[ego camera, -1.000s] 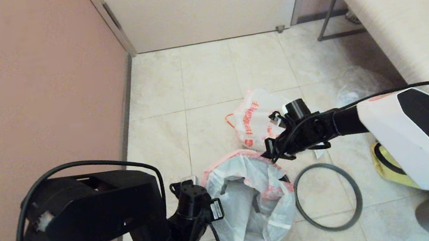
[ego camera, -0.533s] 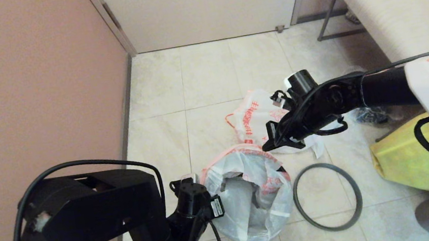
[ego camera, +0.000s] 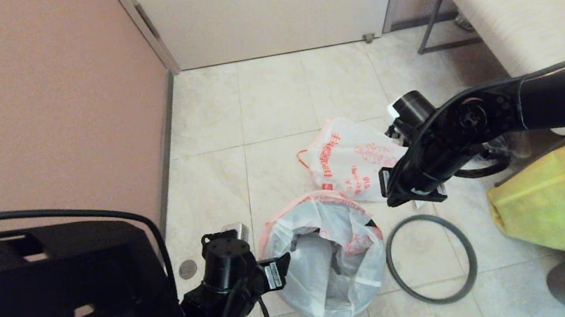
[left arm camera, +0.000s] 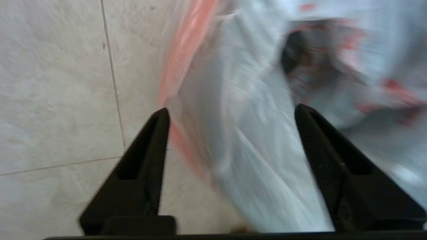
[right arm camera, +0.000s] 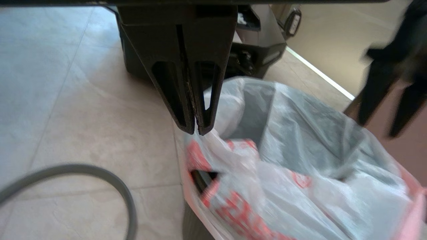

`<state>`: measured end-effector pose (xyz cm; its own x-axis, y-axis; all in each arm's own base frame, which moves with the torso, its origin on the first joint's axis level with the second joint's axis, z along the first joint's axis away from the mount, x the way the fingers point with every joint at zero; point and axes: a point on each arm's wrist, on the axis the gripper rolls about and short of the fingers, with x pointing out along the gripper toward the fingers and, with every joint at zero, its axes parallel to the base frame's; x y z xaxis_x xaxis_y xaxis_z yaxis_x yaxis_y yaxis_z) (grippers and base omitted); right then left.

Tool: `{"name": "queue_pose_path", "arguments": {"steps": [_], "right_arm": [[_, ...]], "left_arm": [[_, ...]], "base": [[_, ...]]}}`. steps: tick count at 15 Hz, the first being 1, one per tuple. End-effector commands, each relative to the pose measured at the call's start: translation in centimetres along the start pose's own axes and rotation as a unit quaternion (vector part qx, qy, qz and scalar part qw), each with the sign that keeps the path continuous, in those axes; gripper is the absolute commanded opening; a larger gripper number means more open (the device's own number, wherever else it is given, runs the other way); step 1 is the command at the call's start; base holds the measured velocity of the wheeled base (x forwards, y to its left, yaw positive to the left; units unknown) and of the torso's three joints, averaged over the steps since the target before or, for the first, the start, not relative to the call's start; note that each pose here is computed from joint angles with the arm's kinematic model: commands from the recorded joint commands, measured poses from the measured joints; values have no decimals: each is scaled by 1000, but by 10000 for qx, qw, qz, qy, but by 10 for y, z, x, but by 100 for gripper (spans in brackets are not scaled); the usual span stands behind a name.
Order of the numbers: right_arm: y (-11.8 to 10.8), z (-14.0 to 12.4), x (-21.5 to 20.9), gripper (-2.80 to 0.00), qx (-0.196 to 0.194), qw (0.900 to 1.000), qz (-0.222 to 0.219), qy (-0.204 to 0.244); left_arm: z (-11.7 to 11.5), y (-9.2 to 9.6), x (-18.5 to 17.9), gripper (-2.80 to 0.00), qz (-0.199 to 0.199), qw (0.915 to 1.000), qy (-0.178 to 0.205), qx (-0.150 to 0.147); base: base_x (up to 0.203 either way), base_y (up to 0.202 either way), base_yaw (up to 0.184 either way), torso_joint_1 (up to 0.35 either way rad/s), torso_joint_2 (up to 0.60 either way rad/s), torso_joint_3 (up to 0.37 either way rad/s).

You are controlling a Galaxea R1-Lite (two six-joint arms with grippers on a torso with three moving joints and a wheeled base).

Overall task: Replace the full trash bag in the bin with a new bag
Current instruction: Put the new garbage bag on the trash can

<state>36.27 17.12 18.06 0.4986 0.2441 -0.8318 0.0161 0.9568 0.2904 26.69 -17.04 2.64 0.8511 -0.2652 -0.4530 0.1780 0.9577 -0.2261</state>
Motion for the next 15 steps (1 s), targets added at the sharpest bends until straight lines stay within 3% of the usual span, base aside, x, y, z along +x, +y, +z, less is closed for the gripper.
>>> {"name": "queue_pose_path", "arguments": {"steps": [1,2,3,5,7,9,10,12,15], "right_arm": [[-2,-2,-5,-280,17,10000,-10,3],[-1,-3,-2,-280,10,10000,-24,7],[0,-3,1,-280,-4,9999,-99,-70],[-2,-5,3,-280,17,9995,-293,-138],[-15,-3,10,-280,309,9973,-591,-293],[-27,-13,20,-280,366,9957,-839,-120],[-19,-19,21,-280,247,9965,-796,-71],[15,-36,28,-280,-342,9982,-486,-92],[67,-58,71,-280,-1378,9896,-288,-312]], "left_arm": [[17,-2,-24,0,-153,9995,-286,-36],[17,1,-21,0,-104,9995,-293,-61],[21,10,-15,-280,26,9993,-327,-159],[30,26,-5,-280,190,9983,-426,-337],[25,24,7,-280,160,9980,-377,-486],[25,20,17,-280,463,9952,-526,-683],[20,21,23,-280,559,9953,-441,-663],[5,25,40,-280,921,9933,-351,-608],[-26,29,60,-280,2033,9779,-375,-321]], "base": [[0,0,0,0,0,0],[0,0,0,0,0,0],[0,0,0,0,0,0],[0,0,0,0,0,0],[0,0,0,0,0,0],[0,0,0,0,0,0],[0,0,0,0,0,0],[0,0,0,0,0,0],[0,0,0,0,0,0]]}}
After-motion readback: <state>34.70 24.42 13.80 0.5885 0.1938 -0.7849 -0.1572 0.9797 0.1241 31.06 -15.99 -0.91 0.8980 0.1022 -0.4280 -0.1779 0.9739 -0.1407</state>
